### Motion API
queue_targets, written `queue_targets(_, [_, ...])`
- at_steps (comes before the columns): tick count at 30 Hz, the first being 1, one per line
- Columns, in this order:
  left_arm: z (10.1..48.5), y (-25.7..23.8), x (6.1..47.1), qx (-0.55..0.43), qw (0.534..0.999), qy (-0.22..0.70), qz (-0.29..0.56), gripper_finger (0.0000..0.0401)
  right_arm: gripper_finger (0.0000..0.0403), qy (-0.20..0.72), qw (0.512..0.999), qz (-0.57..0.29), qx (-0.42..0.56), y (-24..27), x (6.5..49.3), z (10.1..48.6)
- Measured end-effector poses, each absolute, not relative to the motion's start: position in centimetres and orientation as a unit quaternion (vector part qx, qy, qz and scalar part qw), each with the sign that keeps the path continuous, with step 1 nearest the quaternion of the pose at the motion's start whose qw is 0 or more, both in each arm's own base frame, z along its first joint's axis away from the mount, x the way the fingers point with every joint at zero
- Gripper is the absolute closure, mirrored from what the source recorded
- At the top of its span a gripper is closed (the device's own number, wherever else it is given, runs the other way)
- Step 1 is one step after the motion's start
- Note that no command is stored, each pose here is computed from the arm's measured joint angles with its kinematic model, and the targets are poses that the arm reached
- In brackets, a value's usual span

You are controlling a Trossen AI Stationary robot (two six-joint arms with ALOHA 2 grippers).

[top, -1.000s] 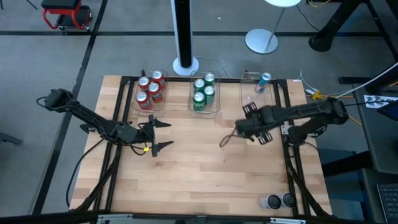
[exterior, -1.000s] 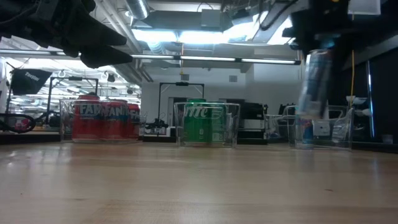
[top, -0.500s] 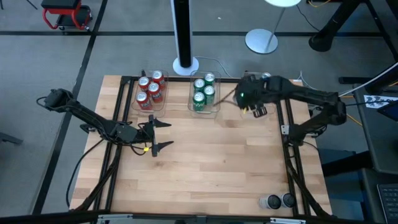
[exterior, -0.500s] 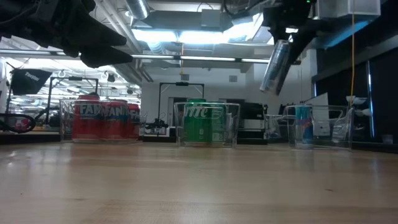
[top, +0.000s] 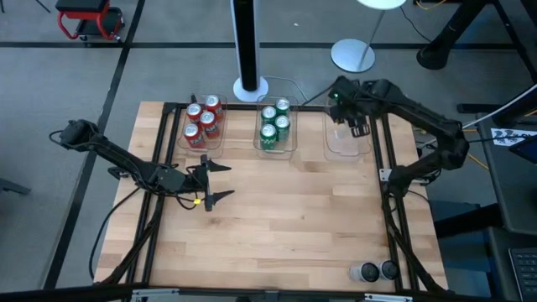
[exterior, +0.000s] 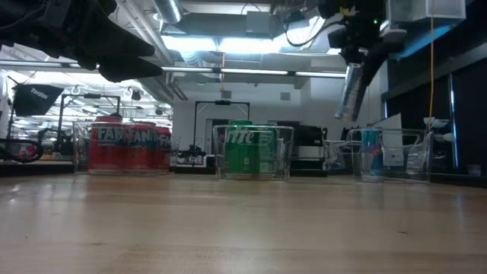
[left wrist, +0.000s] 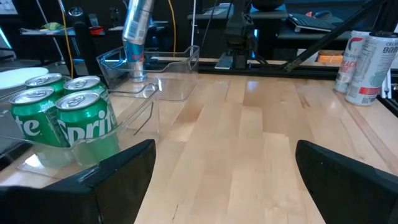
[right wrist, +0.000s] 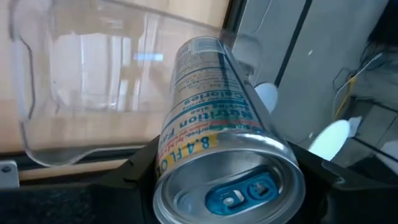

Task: Sort soda cans
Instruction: Put the blue soda can into the right transparent bin

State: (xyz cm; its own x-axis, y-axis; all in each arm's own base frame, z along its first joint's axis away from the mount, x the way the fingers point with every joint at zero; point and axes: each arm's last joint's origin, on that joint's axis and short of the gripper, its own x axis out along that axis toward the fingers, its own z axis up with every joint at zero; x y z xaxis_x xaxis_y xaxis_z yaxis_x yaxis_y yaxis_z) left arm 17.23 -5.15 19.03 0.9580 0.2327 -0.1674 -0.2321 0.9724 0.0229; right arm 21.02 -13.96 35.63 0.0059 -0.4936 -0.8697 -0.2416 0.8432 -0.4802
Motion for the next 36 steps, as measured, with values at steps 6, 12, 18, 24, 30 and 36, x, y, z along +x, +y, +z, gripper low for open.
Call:
queue_targets(6, [19.1, -4.8, 17.3, 0.013, 0.988, 0.085, 0.126, 0.0026, 0.0177, 0.712, 0.654, -0.092, -0.237, -16.9, 19.9, 34.6])
queue_targets(12, [19.1, -3.9, 17.6, 0.019, 0.985, 0.086, 0.151, 0.0026, 0.0177, 0.705, 0.667, -0.083, -0.226, -20.3, 20.0, 33.1])
queue_targets(18, [19.1, -3.0, 17.7, 0.034, 0.980, 0.090, 0.175, 0.0026, 0.0177, 0.731, 0.651, -0.049, -0.198, -23.7, 19.9, 30.3])
queue_targets(24, [19.0, -2.3, 17.8, 0.033, 0.976, 0.094, 0.194, 0.0026, 0.0177, 0.742, 0.650, -0.022, -0.166, -26.1, 19.6, 27.7])
queue_targets(30, [19.0, -2.2, 17.8, 0.025, 0.975, 0.095, 0.198, 0.0026, 0.0177, 0.742, 0.653, -0.006, -0.151, -27.3, 19.7, 26.2])
queue_targets(36, [19.0, -2.2, 17.8, 0.030, 0.975, 0.095, 0.197, 0.0026, 0.0170, 0.738, 0.656, -0.003, -0.158, -27.7, 20.1, 25.6])
